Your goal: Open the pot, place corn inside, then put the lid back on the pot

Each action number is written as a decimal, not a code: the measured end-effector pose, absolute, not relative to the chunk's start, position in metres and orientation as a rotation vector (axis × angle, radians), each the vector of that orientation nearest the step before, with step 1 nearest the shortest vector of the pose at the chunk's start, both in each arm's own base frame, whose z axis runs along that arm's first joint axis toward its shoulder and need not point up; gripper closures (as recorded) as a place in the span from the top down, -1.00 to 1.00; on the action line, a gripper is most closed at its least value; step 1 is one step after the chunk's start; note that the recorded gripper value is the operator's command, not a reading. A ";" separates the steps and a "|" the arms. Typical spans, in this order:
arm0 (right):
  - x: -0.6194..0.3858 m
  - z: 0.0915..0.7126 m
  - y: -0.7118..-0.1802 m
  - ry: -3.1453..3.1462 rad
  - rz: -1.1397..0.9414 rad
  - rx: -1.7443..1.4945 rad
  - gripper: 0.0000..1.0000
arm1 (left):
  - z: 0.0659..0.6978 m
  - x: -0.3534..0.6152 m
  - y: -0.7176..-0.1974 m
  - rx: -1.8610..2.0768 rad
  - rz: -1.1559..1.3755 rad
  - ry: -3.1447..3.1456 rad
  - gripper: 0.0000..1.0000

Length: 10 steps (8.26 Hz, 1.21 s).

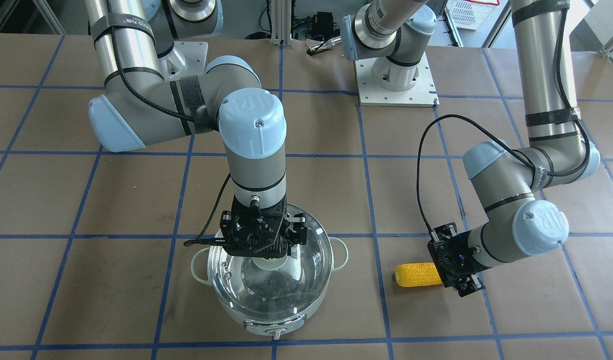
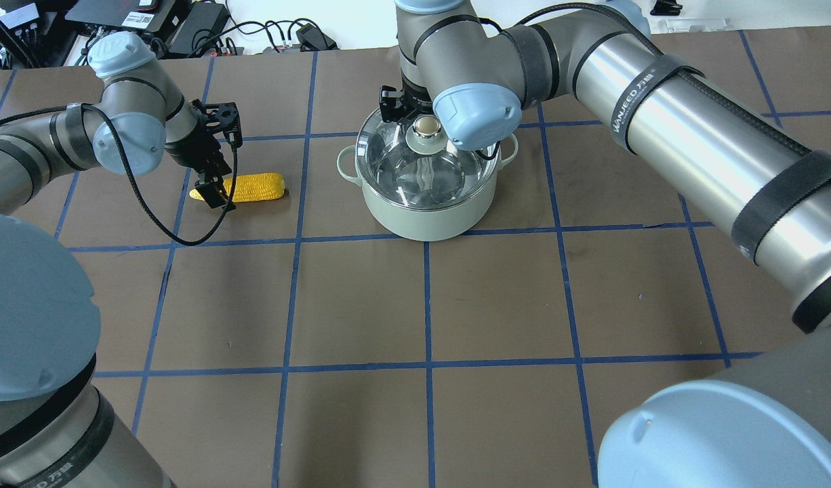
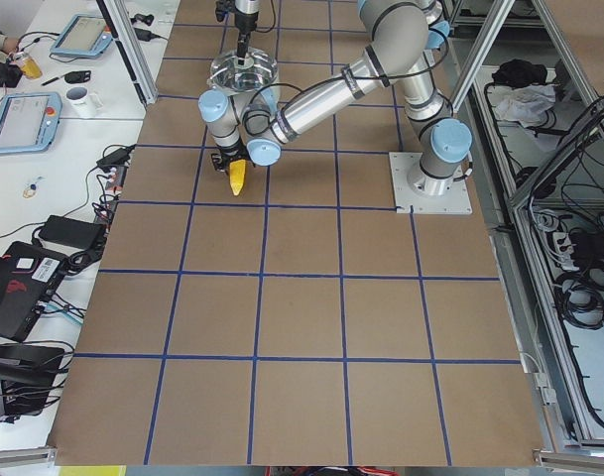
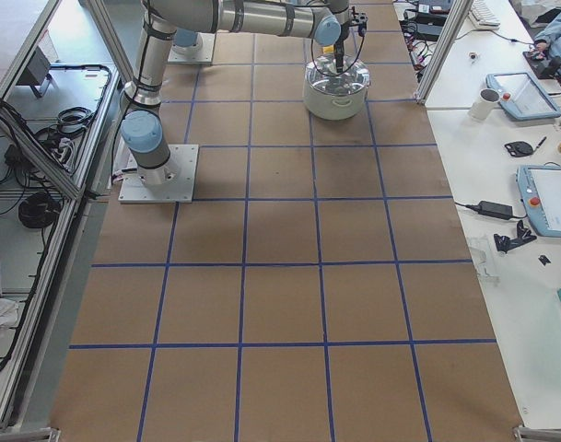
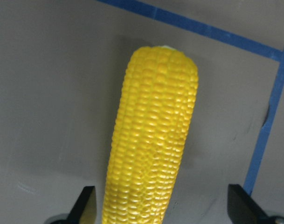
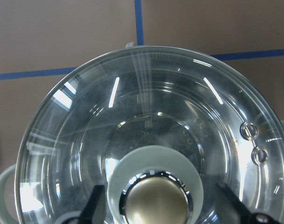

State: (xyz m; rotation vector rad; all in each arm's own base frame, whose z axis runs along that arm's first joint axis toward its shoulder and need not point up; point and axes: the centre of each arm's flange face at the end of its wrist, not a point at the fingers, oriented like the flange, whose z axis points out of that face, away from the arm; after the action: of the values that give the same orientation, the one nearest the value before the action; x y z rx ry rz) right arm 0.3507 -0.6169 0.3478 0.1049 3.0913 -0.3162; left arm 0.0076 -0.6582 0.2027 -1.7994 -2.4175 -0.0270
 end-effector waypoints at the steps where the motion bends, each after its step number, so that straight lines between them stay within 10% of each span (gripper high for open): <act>1: 0.351 0.347 -0.617 3.092 -0.315 0.103 -0.12 | 0.201 0.008 -0.659 -1.803 -0.023 -2.418 0.90; 3: 0.351 0.348 -0.617 3.090 -0.316 0.096 -0.27 | 0.194 0.008 -0.662 -1.810 -0.018 -2.417 0.64; 5: 0.351 0.350 -0.617 3.084 -0.316 0.097 -0.32 | 0.189 0.009 -0.664 -1.817 -0.012 -2.418 -0.87; 10: 0.350 0.387 -0.613 3.060 -0.379 0.064 -0.37 | 0.204 0.014 -0.665 -1.862 -0.055 -2.461 -1.00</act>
State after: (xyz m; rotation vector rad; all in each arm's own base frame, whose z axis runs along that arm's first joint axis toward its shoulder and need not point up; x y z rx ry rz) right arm 0.3497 -0.6127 0.3868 0.0643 3.0604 -0.3791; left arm 0.0138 -0.6648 0.2044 -1.8615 -2.4605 -0.0547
